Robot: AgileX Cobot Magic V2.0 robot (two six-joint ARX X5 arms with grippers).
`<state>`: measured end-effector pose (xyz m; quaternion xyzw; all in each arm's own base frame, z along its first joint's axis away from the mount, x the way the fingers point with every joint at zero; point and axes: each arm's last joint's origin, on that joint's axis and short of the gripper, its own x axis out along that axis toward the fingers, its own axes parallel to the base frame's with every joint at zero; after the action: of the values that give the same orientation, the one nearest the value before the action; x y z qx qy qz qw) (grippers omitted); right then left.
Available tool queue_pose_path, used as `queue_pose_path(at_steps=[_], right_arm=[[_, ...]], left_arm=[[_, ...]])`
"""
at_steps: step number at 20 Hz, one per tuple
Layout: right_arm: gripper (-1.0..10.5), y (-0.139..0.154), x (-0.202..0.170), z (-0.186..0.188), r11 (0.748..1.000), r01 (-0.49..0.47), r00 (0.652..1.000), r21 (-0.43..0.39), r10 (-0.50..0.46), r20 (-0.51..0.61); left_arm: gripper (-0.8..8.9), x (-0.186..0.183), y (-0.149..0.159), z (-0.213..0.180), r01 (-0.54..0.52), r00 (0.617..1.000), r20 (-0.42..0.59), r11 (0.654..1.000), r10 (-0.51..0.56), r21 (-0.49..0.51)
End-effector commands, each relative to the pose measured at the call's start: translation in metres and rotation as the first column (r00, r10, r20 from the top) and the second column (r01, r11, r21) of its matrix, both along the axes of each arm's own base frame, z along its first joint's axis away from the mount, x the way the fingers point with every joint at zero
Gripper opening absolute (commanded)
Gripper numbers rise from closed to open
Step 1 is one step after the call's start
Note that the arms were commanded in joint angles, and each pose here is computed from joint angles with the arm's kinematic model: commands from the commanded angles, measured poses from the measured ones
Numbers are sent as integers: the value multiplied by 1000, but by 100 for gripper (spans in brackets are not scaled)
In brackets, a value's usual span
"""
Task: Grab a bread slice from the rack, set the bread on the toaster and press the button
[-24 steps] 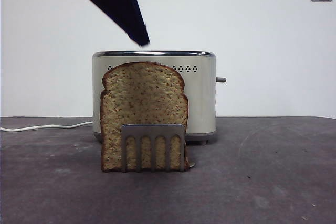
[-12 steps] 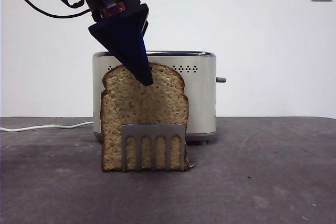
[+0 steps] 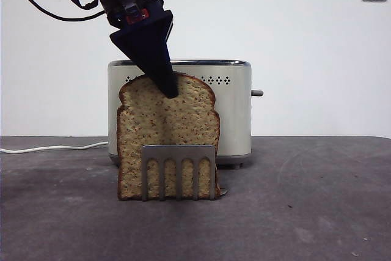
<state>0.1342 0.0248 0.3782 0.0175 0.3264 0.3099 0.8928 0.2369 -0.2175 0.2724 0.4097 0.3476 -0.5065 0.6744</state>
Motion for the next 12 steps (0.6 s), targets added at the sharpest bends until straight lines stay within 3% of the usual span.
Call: queue_pose_path(at_steps=[1,5,12], right_arm=[[-12,0,0,0,1000,-9,1000,-3,9,8],[-12,0,0,0,1000,-9,1000,-3,9,8],[-12,0,0,0,1000,-9,1000,-3,9,8]], left_arm=[[-9,0,-1,1,12,1000,7,1000,-12,-6],[-8,-1,0,26,11,999,49,999,-9,-38],[-8,-9,8,106,-3,988,156,996,18,-92]])
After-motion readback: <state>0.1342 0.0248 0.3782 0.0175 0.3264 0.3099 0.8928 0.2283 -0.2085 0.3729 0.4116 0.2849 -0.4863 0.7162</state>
